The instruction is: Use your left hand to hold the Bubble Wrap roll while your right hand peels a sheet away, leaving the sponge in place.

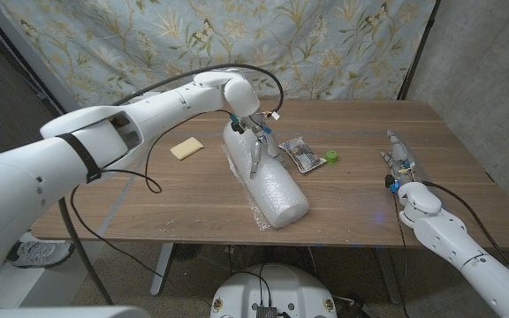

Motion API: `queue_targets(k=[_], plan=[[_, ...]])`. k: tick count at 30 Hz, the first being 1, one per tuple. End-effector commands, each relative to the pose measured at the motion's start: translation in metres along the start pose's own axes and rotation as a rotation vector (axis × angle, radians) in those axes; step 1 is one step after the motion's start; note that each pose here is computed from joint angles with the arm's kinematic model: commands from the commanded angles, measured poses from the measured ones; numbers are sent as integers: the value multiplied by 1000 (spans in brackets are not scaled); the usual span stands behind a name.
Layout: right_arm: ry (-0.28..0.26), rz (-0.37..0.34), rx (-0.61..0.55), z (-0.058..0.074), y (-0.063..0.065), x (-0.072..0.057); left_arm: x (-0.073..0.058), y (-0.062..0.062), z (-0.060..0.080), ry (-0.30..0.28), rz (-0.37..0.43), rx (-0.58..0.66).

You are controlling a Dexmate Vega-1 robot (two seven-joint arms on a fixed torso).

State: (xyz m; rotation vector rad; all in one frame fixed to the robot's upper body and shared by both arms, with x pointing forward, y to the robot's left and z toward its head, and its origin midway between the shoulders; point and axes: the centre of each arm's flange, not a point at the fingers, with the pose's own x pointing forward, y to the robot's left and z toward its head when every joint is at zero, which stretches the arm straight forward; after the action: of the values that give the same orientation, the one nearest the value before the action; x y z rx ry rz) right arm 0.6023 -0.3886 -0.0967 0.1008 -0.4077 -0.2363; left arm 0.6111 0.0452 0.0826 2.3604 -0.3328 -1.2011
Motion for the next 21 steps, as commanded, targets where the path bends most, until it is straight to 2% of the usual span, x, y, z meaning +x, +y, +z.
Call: queue_targets(k=[1,11,21], plan=[[24,-13,1,-7,-2,-1,-1,-7,3,30,55,-1],[30,-17,-1,-8,-6,0,-6,-6,0,39,154,-22],[32,-4,-8,-7,-7,3,-9,-2,-5,29,157,-94]])
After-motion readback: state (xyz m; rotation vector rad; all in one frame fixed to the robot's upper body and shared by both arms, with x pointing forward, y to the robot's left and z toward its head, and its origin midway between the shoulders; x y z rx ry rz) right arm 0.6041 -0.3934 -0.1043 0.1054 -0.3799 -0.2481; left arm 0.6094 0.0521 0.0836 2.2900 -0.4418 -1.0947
